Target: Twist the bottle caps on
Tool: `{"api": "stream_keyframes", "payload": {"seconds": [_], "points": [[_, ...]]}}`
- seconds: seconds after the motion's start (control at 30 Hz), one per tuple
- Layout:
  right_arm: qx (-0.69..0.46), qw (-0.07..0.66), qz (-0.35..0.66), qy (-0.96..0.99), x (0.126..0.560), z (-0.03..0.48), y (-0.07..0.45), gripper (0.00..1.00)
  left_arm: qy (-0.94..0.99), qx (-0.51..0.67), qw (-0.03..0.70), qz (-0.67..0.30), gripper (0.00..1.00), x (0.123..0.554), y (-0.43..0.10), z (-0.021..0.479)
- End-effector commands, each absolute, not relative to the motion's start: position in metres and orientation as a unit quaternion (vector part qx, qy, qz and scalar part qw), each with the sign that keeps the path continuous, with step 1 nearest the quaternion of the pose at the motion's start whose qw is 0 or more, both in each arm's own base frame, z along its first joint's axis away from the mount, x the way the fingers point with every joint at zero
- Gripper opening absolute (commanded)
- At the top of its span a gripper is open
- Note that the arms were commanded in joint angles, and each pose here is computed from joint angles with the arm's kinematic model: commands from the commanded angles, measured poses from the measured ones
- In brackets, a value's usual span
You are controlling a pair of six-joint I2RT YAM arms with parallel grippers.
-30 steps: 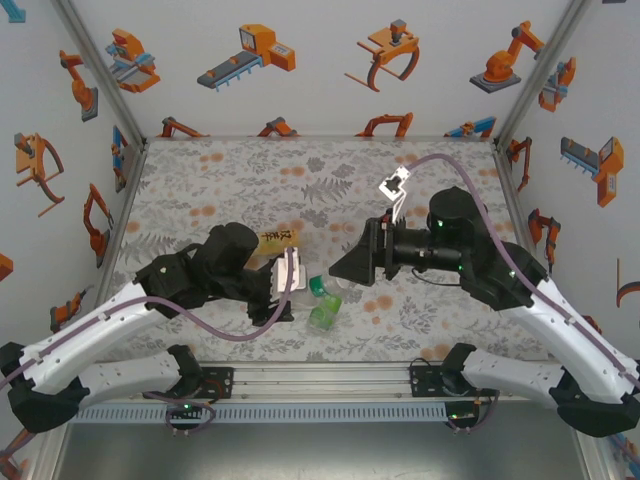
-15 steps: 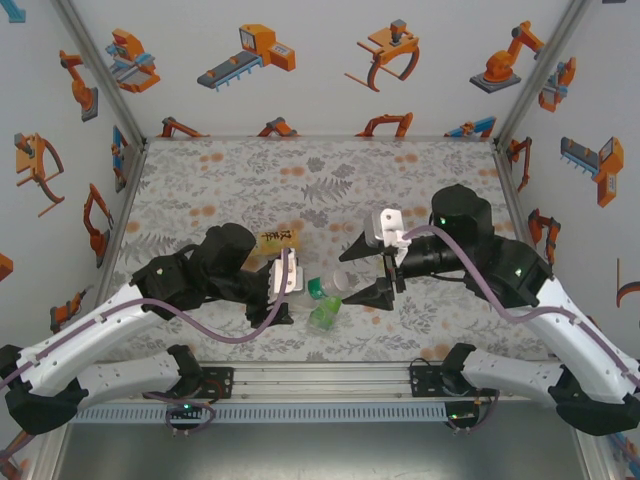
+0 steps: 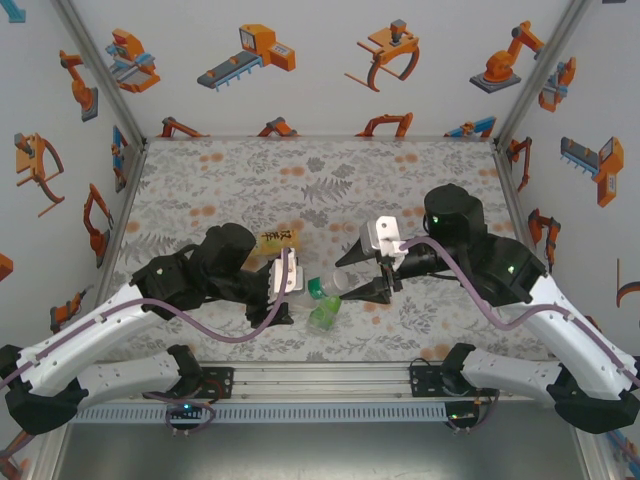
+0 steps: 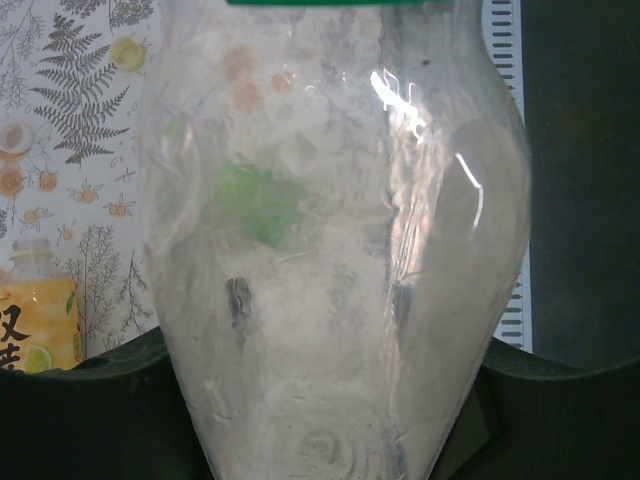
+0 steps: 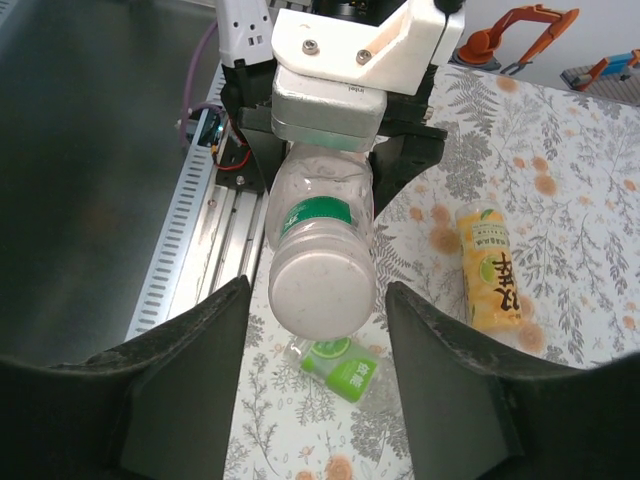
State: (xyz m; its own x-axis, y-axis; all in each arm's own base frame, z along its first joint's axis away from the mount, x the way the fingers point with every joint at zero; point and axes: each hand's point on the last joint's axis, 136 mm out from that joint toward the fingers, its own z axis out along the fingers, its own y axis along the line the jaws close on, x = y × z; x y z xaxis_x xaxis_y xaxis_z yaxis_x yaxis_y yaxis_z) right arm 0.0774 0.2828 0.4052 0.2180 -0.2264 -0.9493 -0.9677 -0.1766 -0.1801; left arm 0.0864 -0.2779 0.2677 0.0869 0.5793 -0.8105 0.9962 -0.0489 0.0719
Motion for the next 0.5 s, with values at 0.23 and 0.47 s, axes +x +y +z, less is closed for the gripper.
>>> {"api": "stream_keyframes", "payload": {"seconds": [0.23,0.47], "points": [[-0.623,0.442,0.437,0.475,0.078,0.406,0.286,0.22,0.596,0.653,0.340,-0.321,0.00,0.082,-0.278,0.277],[-0.481,0.423,0.487,0.593,0.107,0.404,0.292,0.00,0.599,0.647,0.351,-0.317,0.00,0.086,-0.279,0.277]]}}
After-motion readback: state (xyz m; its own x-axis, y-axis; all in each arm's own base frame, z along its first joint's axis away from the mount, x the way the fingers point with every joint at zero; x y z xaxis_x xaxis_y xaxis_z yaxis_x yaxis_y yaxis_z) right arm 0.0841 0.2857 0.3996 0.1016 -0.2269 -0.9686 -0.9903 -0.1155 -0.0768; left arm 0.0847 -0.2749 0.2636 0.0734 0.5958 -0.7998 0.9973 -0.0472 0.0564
